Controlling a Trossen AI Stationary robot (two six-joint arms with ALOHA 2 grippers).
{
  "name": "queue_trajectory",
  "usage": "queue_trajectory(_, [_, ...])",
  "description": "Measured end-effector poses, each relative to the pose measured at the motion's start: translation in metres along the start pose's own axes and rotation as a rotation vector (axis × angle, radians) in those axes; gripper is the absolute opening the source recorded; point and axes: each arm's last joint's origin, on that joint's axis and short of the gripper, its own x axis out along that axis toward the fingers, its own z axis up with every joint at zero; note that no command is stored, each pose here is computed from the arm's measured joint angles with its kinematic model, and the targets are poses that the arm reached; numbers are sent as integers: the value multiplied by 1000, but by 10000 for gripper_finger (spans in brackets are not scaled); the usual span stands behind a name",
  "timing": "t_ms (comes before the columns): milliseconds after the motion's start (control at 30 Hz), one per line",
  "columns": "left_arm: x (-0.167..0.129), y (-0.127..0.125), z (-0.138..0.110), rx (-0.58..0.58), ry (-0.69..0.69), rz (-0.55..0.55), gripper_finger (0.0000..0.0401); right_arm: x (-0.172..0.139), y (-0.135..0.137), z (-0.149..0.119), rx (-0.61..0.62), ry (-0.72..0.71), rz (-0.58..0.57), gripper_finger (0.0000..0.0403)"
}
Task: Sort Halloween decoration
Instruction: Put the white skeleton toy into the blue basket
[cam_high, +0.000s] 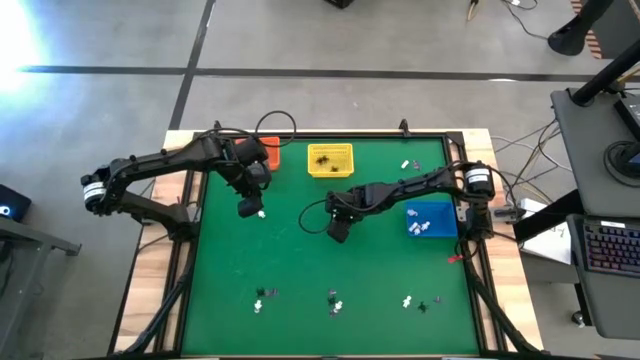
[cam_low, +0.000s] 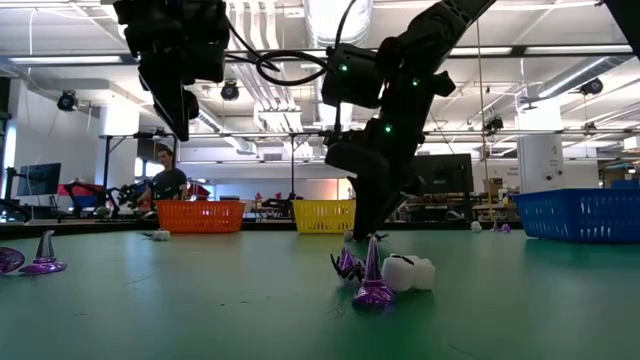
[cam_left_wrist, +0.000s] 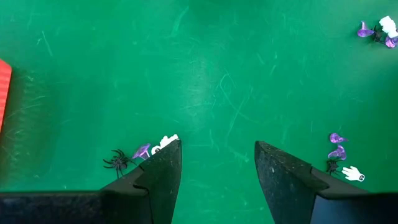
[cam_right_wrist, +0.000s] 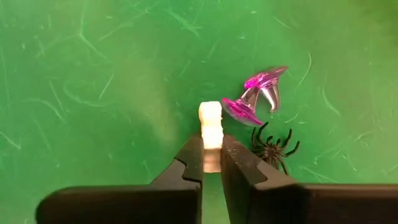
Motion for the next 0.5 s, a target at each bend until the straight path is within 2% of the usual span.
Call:
queue_trajectory(333, [0,0,0,0,0,0,185,-6,7,6,0,25,118,17])
queue_trajectory(500, [0,0,0,-1,2,0,185,-9,10,10,-1,25,140,16])
